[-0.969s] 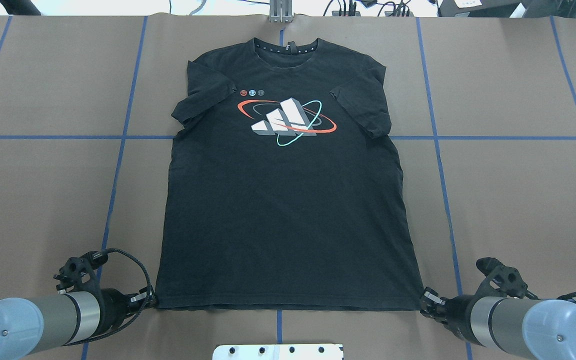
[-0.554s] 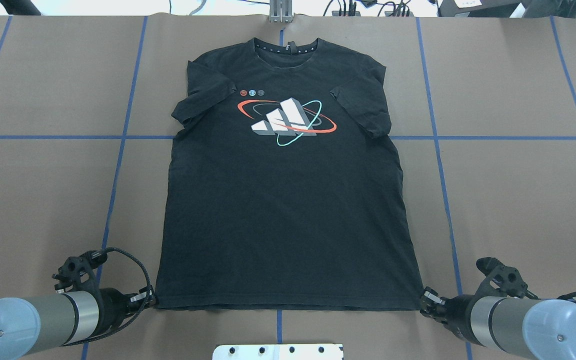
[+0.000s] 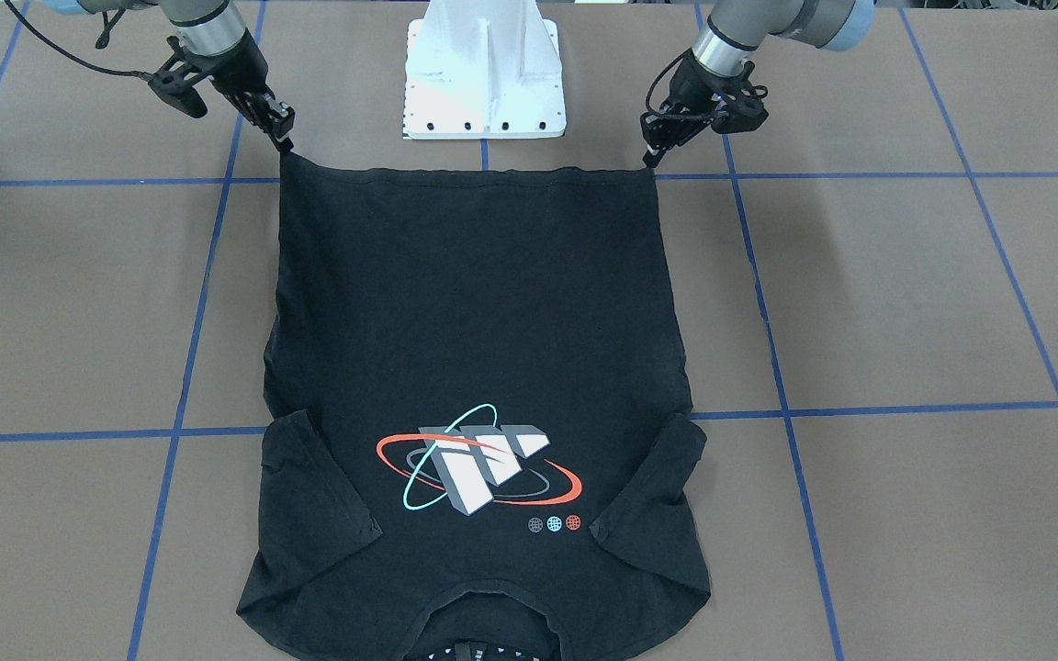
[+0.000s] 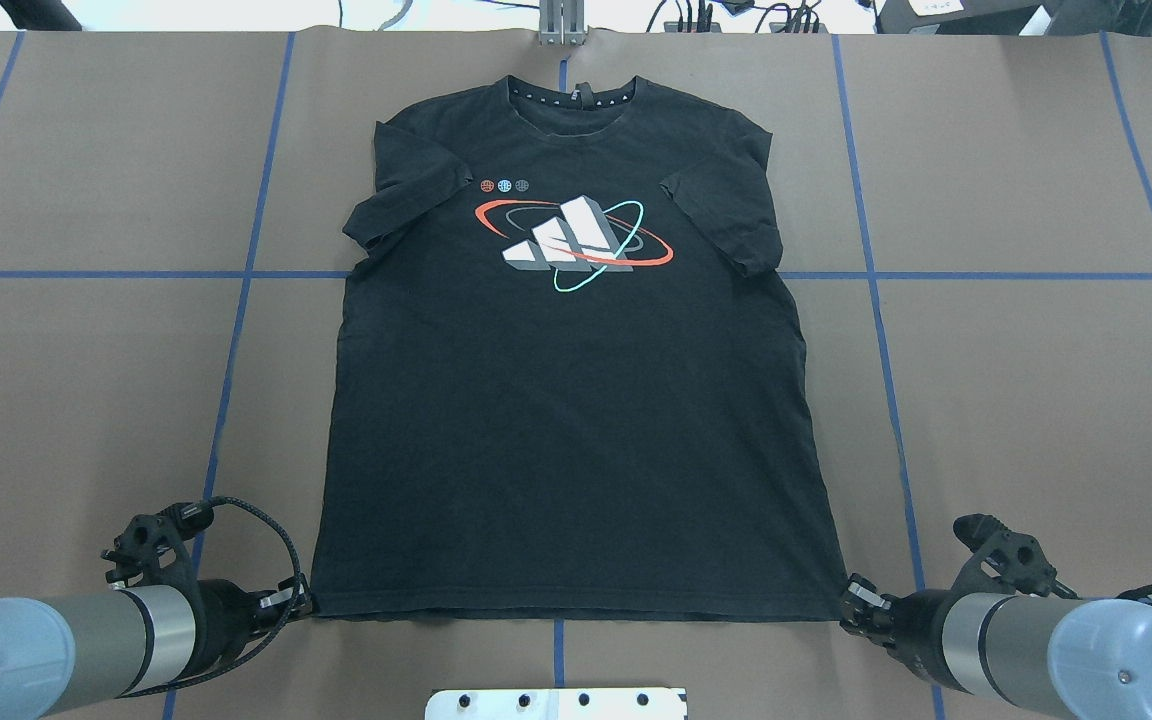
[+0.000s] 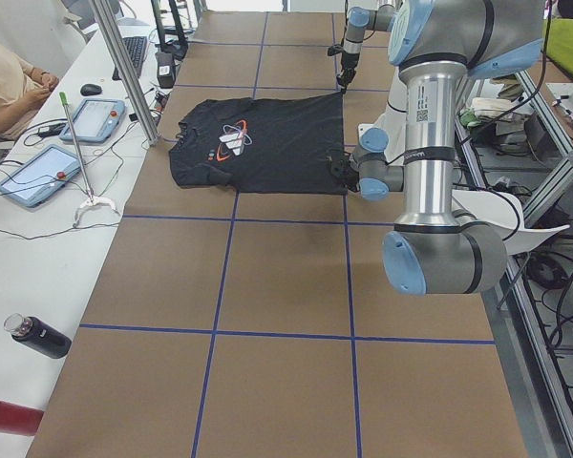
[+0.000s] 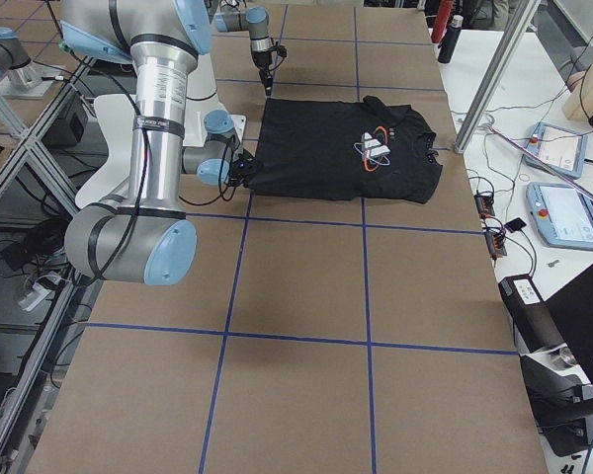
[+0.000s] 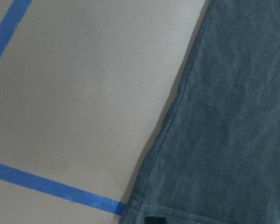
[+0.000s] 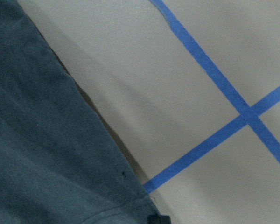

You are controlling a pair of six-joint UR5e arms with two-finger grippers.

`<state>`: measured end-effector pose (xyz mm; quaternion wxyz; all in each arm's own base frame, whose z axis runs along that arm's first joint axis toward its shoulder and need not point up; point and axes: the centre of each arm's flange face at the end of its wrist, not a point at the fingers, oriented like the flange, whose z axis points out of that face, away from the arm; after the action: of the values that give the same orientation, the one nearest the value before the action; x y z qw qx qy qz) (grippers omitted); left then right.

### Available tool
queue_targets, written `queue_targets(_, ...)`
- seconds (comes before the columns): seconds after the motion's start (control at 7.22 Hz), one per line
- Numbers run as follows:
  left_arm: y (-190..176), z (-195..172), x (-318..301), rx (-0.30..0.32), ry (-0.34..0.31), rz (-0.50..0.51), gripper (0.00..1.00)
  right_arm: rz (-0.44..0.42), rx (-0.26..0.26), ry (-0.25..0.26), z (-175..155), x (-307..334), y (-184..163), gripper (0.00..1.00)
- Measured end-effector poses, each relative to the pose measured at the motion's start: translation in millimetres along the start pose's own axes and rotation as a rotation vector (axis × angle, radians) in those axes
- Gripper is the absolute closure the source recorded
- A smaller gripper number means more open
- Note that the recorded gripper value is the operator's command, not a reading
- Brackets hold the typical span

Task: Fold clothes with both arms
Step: 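Grasp both bottom hem corners with the left and right grippers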

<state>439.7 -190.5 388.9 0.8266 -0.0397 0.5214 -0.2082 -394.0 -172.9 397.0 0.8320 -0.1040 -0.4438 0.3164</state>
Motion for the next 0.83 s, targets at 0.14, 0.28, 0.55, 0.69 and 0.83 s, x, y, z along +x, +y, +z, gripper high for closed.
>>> queue_targets(0.14, 2.6, 3.3, 0.5, 0.003, -0.021, 0.003, 0.29, 0.000, 0.000, 0.000, 0.0, 0.0, 0.0, 1.00)
queue_targets(0.28, 4.8, 5.7, 1.0, 0.002, -0.032, 0.005, 0.31, 0.000, 0.000, 0.000, 0.0, 0.0, 0.0, 1.00)
queue_targets(0.55, 7.5, 10.2, -0.3, 0.002, -0.049, 0.009, 0.36, 0.000, 0.000, -0.001, -0.1, -0.3, 0.2, 1.00)
queue_targets(0.69, 8.8, 11.4, 0.5, 0.000, -0.051, 0.009, 0.37, 0.000, -0.001, -0.001, -0.1, -0.5, 0.3, 1.00)
queue_targets(0.83, 9.2, 12.6, 0.7, 0.000, -0.052, 0.010, 0.37, 0.000, -0.001, -0.001, -0.1, -0.4, 0.3, 1.00)
